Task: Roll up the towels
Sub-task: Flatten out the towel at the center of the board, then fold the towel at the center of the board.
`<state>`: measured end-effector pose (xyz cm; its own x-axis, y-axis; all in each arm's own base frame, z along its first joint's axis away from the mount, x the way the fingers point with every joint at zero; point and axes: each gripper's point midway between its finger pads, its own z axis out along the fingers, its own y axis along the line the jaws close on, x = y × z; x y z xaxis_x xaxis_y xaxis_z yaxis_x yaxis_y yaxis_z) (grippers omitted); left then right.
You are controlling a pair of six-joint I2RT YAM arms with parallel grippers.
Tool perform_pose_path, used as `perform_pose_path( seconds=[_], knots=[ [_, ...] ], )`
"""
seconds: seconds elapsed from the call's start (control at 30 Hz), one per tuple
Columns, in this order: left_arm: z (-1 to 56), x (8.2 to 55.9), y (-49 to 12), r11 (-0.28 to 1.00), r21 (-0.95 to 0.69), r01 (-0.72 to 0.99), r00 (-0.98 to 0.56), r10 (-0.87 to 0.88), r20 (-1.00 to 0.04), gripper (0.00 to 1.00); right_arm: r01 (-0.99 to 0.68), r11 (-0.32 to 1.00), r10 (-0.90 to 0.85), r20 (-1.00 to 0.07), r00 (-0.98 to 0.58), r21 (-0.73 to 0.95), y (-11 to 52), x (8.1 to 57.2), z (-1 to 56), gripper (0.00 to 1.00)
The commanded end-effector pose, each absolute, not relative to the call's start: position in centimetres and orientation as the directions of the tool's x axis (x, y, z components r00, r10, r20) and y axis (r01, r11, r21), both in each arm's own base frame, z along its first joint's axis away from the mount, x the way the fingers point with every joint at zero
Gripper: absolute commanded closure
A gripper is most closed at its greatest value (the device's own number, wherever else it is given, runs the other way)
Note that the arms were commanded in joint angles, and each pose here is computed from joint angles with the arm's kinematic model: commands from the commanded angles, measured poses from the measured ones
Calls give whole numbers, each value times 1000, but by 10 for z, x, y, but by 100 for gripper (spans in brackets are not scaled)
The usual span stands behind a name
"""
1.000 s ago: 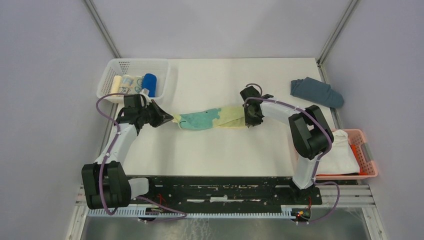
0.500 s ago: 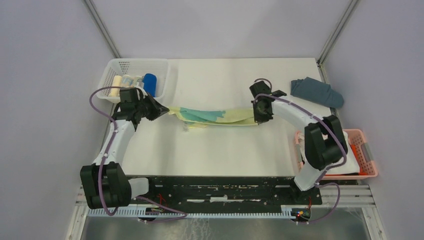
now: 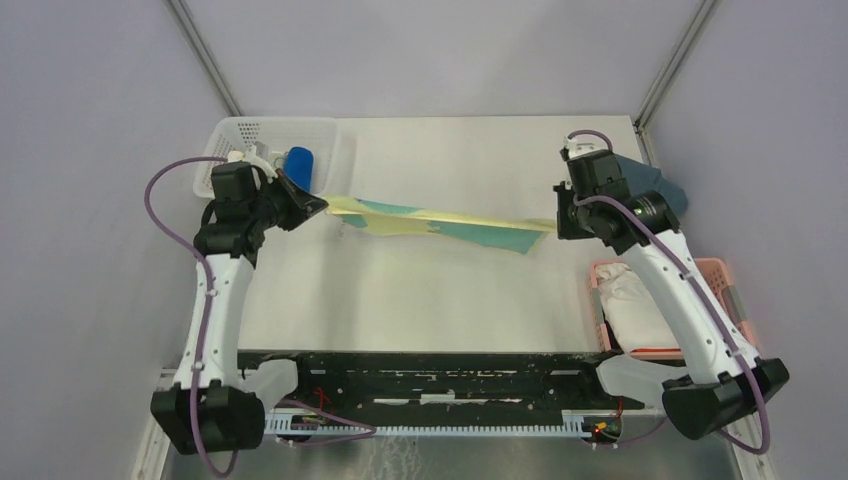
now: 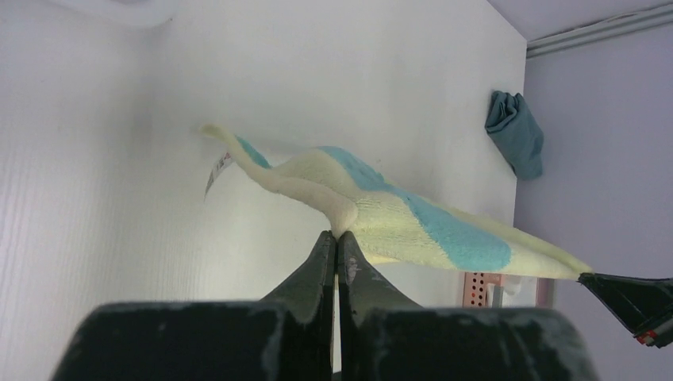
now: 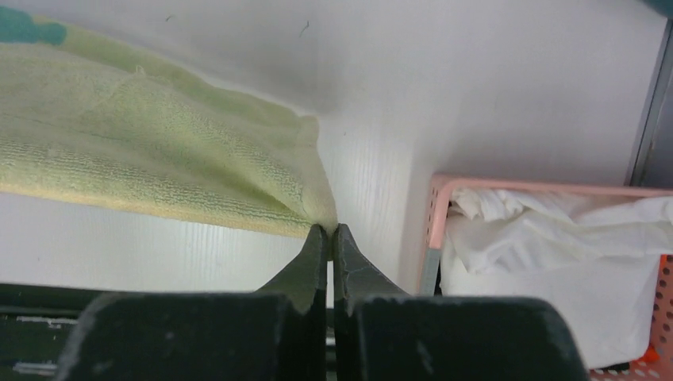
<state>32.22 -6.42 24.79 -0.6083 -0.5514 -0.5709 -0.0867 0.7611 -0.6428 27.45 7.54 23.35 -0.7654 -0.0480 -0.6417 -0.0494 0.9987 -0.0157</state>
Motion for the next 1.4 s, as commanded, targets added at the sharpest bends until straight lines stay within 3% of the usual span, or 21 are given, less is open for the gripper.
perform_pose_path(
  seconds=[0.0,0.17,0.3,0.47,0.6,0.87,1.07,1.37],
  knots=[
    [292,275,-53,822,-567,-50,-525,-505,-685,97,-64,997,-72,-605,-793,-35,55,220,255,100],
    [276,253,-57,832,-549,-80,-547,-497,-674,97,-73,993,-5,-601,-799,89,65,190,268,98],
    [265,263,-59,803,-588,-97,-529,-542,-653,97,-31,997,15,-570,-822,71,68,207,252,100],
    [232,293,-57,780,-608,-147,-537,-579,-613,97,58,998,48,-582,-812,2,68,264,218,100],
    [182,326,-64,750,-636,-181,-610,-593,-526,97,128,992,93,-603,-792,-15,68,322,185,100],
    [133,384,-66,762,-616,-200,-687,-558,-466,97,128,991,73,-634,-770,-41,71,403,148,100],
    [125,387,-68,760,-618,-203,-708,-549,-443,96,124,992,89,-597,-797,-17,71,394,135,100],
    [99,320,-74,748,-612,-257,-753,-552,-359,95,147,989,108,-546,-831,-27,58,341,112,100]
  ],
)
